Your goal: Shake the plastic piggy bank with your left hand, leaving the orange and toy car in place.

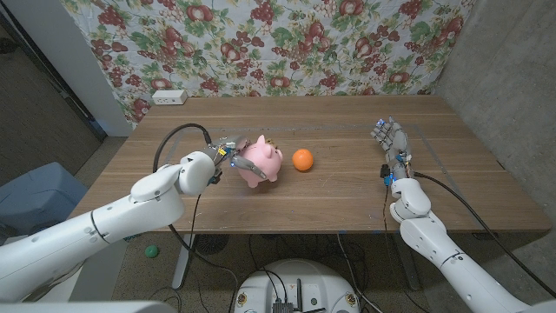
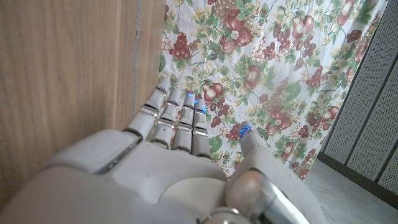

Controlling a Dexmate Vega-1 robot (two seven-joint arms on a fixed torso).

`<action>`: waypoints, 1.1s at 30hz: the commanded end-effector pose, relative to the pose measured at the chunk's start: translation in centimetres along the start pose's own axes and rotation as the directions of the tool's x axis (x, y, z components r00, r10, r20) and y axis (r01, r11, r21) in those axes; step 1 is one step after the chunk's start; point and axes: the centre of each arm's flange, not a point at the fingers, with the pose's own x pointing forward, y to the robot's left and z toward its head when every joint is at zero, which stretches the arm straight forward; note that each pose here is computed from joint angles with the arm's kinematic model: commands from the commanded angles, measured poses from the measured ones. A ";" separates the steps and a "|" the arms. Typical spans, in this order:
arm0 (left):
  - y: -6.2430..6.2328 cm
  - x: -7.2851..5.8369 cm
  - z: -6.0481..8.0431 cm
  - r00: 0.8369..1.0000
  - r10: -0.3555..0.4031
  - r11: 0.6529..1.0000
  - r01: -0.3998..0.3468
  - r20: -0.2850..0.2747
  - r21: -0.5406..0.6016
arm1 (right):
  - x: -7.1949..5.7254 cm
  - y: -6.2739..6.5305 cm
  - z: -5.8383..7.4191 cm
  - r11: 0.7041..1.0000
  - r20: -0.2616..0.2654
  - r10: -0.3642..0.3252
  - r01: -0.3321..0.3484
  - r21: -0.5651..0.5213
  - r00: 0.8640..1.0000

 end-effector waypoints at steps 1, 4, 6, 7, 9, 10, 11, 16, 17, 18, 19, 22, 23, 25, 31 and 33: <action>-0.8 -0.6 0.0 1.000 -0.008 0.999 0.009 -0.018 0.049 | -0.4 0.3 0.2 1.000 0.009 -0.001 0.001 0.001 1.000; -1.2 -0.6 0.0 1.000 -0.005 0.998 0.005 -0.014 0.064 | -0.5 0.3 0.2 1.000 0.010 0.001 -0.001 -0.002 1.000; -1.5 -0.5 0.1 1.000 -0.018 0.997 0.019 -0.009 0.070 | -0.5 0.4 0.2 1.000 0.012 0.001 -0.001 -0.003 1.000; -1.6 -0.6 0.1 1.000 -0.016 0.997 0.016 -0.008 0.075 | -0.5 0.4 0.3 1.000 0.012 0.001 -0.001 -0.002 1.000; -1.8 -0.6 0.2 1.000 -0.020 0.996 0.020 -0.009 0.086 | -0.5 0.4 0.3 1.000 0.012 0.003 -0.003 -0.006 1.000; -1.9 -0.6 0.2 1.000 -0.016 0.996 0.017 -0.006 0.091 | -0.6 0.4 0.3 1.000 0.012 0.003 -0.002 -0.004 1.000; -2.0 -0.6 0.3 1.000 -0.017 0.995 0.017 -0.005 0.099 | -0.6 0.4 0.3 1.000 0.012 0.004 -0.004 -0.005 1.000; -2.4 -0.8 0.6 1.000 -0.002 0.992 0.001 0.005 0.125 | -0.7 0.5 0.4 1.000 0.009 0.006 -0.006 -0.009 1.000; -2.4 -0.8 0.6 1.000 0.006 0.991 -0.007 0.008 0.132 | -0.7 0.5 0.4 1.000 0.010 0.005 -0.004 -0.008 1.000; -2.5 -0.9 0.7 1.000 0.009 0.991 -0.010 0.008 0.135 | -0.7 0.5 0.5 1.000 0.011 0.005 -0.005 -0.011 1.000; -2.6 -0.9 0.7 1.000 0.005 0.991 -0.006 0.010 0.134 | -0.8 0.5 0.5 1.000 0.012 0.001 -0.001 -0.008 1.000; -2.9 -0.9 0.8 1.000 0.009 0.990 -0.011 0.011 0.140 | -0.9 0.4 0.6 1.000 0.012 0.003 -0.003 -0.012 1.000; -2.9 -0.9 0.8 1.000 0.006 0.990 -0.008 0.011 0.138 | -1.0 0.4 0.7 1.000 0.013 0.006 -0.006 -0.016 1.000; -3.1 -1.0 0.8 1.000 0.010 0.990 -0.011 0.010 0.143 | -1.0 0.4 0.7 1.000 0.014 0.003 -0.003 -0.011 1.000; -3.2 -1.1 0.9 1.000 0.018 0.987 -0.019 0.007 0.157 | -1.2 0.4 0.6 1.000 0.017 0.004 -0.003 -0.010 1.000; -3.2 -1.1 0.9 1.000 0.024 0.986 -0.025 0.006 0.163 | -1.3 0.3 0.5 1.000 0.019 0.001 -0.001 -0.003 1.000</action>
